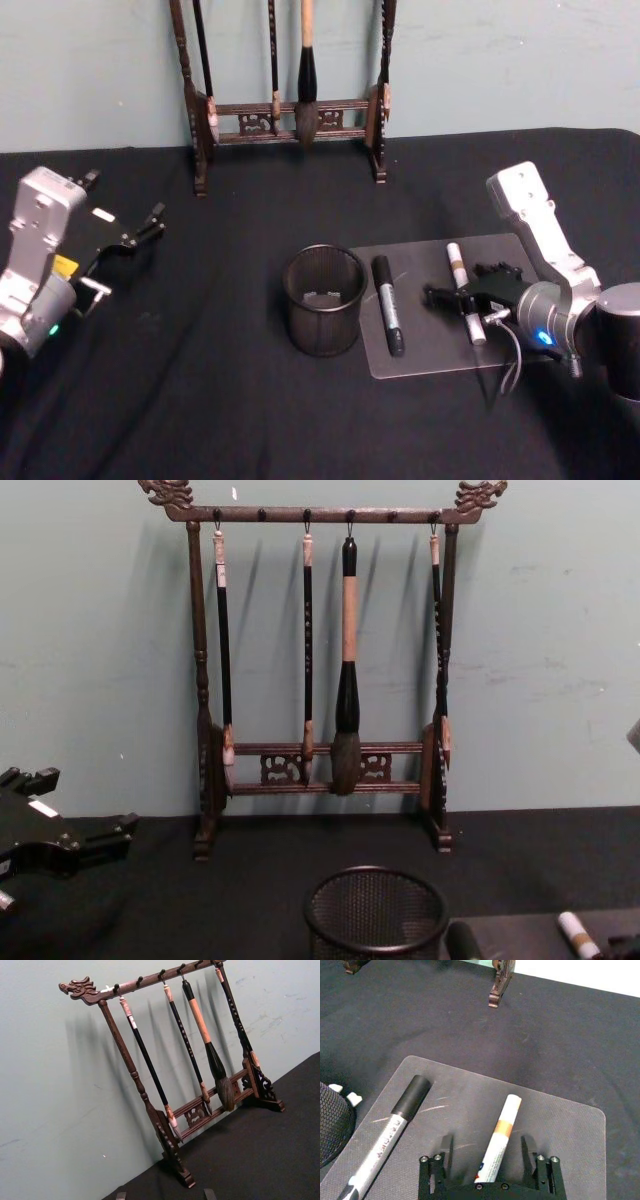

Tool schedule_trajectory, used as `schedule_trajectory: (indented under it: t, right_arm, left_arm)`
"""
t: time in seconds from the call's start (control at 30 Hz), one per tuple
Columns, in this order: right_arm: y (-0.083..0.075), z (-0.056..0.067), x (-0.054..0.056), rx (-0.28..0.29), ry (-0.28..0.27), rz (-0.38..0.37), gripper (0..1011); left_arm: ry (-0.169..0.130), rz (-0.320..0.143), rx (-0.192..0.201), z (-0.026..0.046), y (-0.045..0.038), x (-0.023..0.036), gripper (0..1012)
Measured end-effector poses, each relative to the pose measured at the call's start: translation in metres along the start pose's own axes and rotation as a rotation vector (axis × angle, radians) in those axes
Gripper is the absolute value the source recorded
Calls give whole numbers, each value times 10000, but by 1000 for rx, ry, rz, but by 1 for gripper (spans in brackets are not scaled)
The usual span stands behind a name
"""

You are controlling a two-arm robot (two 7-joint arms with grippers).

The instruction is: Pick up the water-based marker from the table and place it into the pen holder.

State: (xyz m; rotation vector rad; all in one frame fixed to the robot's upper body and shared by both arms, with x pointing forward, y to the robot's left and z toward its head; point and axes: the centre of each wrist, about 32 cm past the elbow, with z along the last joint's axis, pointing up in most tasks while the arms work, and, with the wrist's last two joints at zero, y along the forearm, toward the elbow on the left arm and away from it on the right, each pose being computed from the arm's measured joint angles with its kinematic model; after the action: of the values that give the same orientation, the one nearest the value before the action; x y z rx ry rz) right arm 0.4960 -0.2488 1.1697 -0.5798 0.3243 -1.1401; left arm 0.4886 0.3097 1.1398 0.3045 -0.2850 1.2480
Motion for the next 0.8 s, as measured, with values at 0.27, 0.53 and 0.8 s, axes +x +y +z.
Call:
schedule_trajectory:
  t: [0.27, 0.53, 0.8]
  right_arm:
    - [0, 2, 1, 0, 0, 0, 724]
    - [0, 3, 2, 0, 0, 0, 651]
    - [0, 3, 2, 0, 0, -1, 591]
  left_arm:
    - [0, 0, 0, 0, 0, 0, 1001]
    - [0, 0, 0, 0, 0, 0, 1001]
    - [0, 0, 0, 0, 0, 0, 1001]
